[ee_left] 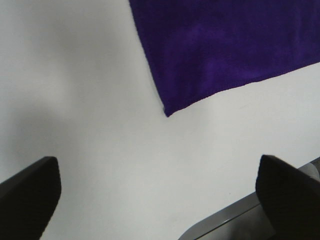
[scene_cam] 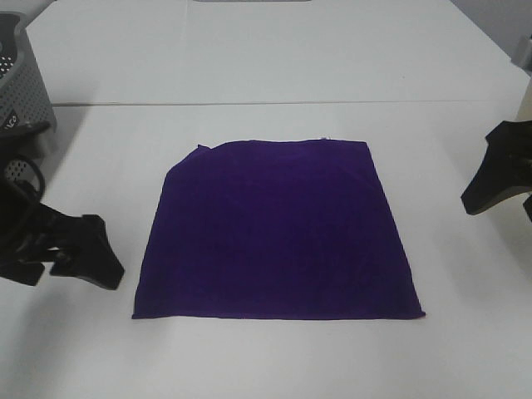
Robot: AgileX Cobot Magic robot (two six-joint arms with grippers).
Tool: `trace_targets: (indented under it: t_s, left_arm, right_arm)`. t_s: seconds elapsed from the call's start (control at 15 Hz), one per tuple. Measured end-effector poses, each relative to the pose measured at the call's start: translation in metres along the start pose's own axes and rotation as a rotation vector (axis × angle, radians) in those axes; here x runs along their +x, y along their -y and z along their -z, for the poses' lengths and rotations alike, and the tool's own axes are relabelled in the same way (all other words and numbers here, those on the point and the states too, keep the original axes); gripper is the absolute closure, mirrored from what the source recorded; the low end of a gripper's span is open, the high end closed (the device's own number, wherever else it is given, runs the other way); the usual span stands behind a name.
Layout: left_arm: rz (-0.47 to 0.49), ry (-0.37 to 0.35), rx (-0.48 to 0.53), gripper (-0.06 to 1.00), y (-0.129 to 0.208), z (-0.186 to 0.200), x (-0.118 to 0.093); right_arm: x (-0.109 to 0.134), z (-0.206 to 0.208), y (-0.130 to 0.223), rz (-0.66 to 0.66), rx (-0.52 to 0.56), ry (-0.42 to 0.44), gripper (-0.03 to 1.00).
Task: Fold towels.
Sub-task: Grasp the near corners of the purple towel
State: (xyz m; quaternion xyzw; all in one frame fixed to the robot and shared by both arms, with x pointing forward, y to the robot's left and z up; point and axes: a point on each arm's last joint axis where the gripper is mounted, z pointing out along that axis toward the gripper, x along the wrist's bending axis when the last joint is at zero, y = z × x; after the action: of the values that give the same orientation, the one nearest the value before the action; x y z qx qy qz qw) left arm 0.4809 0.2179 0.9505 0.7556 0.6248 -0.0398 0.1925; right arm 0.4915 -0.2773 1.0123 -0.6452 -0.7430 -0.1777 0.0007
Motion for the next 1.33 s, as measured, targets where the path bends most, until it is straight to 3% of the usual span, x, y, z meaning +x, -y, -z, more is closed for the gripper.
trace_targets:
  t_s: [0.13,0.27,0.53,0.8,1.07,1.33]
  left_arm:
    - [0.004,0.041,0.049,-0.05,-0.004,-0.028,0.0]
    - [-0.007,0.094,0.032,-0.05,-0.013,-0.045,-0.001]
    - [-0.047,0.109,0.022,-0.05,-0.02,-0.065,0.003]
    - [-0.05,0.169,0.038,-0.05,-0.029,-0.084,0.002]
    - [-0.044,0.167,0.026,-0.05,-0.032,-0.087,0.003]
    - [-0.028,0.174,0.024,-0.05,-0.032,-0.087,0.003]
  right_arm:
    - [-0.009,-0.028,-0.01,-0.037,0.028,-0.003,0.21]
    - [-0.014,-0.063,-0.016,-0.051,0.073,-0.071,0.25]
    - [-0.017,-0.093,-0.016,-0.021,0.129,-0.187,0.26]
    - [-0.056,-0.097,0.001,-0.212,0.086,-0.298,0.26]
    - [-0.061,-0.1,0.001,-0.203,0.052,-0.248,0.26]
    - [-0.063,-0.104,0.015,-0.208,0.133,-0.201,0.25]
